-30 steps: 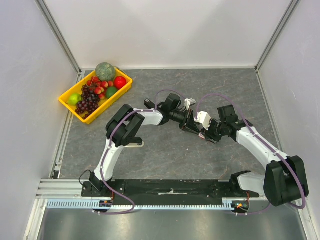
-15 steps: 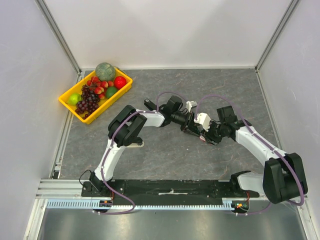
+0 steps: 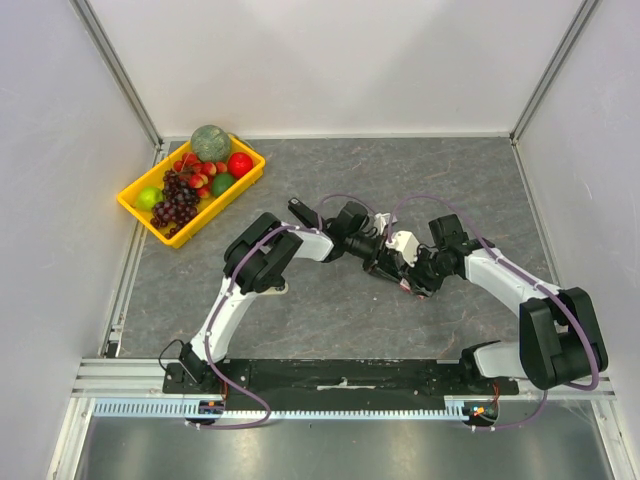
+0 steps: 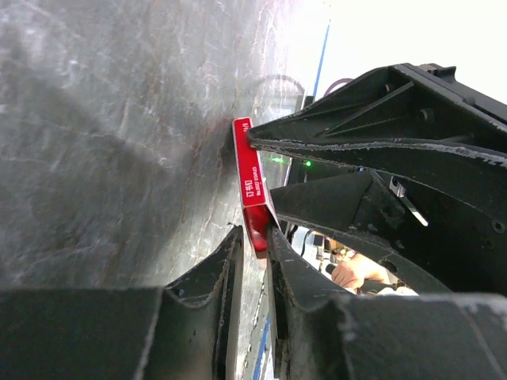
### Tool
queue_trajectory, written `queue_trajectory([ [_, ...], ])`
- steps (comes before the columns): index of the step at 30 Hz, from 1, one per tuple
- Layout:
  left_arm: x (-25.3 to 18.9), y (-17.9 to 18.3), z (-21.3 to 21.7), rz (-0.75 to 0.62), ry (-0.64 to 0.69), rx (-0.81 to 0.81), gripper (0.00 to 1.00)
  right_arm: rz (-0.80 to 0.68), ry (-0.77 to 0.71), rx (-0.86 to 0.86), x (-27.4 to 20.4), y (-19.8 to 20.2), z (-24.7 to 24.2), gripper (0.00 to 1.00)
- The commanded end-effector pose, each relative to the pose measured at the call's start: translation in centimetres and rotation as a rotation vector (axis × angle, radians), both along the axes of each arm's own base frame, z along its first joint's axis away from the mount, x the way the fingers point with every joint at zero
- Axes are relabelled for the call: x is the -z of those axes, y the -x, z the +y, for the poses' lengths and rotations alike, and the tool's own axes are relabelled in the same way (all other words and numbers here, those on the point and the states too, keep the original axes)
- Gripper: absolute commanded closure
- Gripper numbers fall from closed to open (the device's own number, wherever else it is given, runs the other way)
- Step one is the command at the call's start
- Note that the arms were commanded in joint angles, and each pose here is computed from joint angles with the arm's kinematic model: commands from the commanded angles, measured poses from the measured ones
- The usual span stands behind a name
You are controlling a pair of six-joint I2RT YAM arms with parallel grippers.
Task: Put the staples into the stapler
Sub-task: Open the staple box at the center of the board.
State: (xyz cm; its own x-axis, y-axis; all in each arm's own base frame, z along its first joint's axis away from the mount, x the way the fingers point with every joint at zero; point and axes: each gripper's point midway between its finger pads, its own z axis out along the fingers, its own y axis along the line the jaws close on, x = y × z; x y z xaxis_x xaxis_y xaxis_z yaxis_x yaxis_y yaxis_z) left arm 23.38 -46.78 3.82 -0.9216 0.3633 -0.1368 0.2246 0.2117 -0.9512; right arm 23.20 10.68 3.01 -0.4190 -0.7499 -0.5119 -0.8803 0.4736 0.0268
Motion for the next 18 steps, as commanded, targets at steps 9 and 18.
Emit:
queue_trajectory([
  [9, 0.2, 6.4, -1.7, 0.086, 0.024, 0.167, 0.76, -0.247, -0.14, 0.001, -3.6, -6.1, 3.0, 0.48],
  [18, 0.2, 6.6, -1.7, 0.094, 0.028, 0.175, 0.73, -0.259, -0.166, -0.01, -4.1, -6.1, 3.9, 0.48],
])
